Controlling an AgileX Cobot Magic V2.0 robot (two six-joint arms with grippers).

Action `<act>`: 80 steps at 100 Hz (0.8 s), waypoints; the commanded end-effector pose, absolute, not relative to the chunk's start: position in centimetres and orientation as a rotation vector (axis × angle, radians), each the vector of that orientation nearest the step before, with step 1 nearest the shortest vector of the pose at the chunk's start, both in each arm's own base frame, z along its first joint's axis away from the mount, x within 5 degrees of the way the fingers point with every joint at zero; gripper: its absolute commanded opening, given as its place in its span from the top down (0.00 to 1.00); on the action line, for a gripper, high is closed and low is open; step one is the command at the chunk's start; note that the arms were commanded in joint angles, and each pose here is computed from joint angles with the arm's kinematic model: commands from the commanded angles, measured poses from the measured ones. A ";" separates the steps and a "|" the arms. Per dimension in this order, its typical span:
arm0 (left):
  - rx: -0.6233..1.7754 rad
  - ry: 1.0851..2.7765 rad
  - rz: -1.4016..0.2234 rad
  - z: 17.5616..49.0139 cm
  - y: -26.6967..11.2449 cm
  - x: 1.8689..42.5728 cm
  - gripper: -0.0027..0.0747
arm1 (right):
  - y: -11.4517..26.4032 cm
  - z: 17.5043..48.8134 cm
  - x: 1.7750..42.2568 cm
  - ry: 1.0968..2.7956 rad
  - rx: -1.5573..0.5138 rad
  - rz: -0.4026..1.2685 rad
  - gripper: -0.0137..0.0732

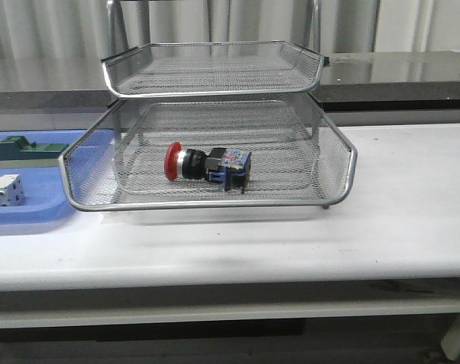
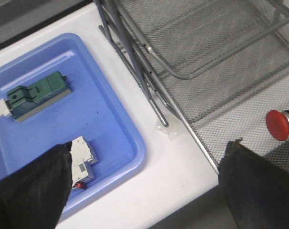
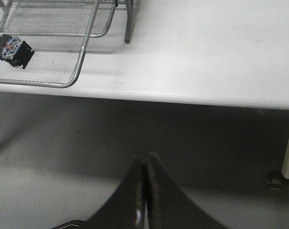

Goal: Place button on rack with both arms
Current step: 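Open the left gripper and raise it away from the tier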

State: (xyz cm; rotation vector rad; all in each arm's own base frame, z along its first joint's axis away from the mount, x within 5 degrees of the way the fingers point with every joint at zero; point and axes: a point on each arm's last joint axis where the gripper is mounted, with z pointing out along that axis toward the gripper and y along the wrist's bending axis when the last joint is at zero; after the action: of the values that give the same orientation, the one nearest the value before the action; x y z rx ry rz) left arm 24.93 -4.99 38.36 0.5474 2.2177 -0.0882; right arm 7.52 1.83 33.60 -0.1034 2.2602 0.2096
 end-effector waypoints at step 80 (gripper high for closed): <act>-0.051 1.561 -0.089 28.4 -0.5 11.7 0.19 | 1.8 34.9 7.8 2.174 -0.104 0.212 0.92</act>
State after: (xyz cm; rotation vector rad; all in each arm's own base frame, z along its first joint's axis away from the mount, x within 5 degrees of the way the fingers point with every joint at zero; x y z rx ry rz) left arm 12.04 -1.10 27.35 0.0342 1.6819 -0.0955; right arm 7.52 1.83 33.60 -0.1034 2.2602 0.2096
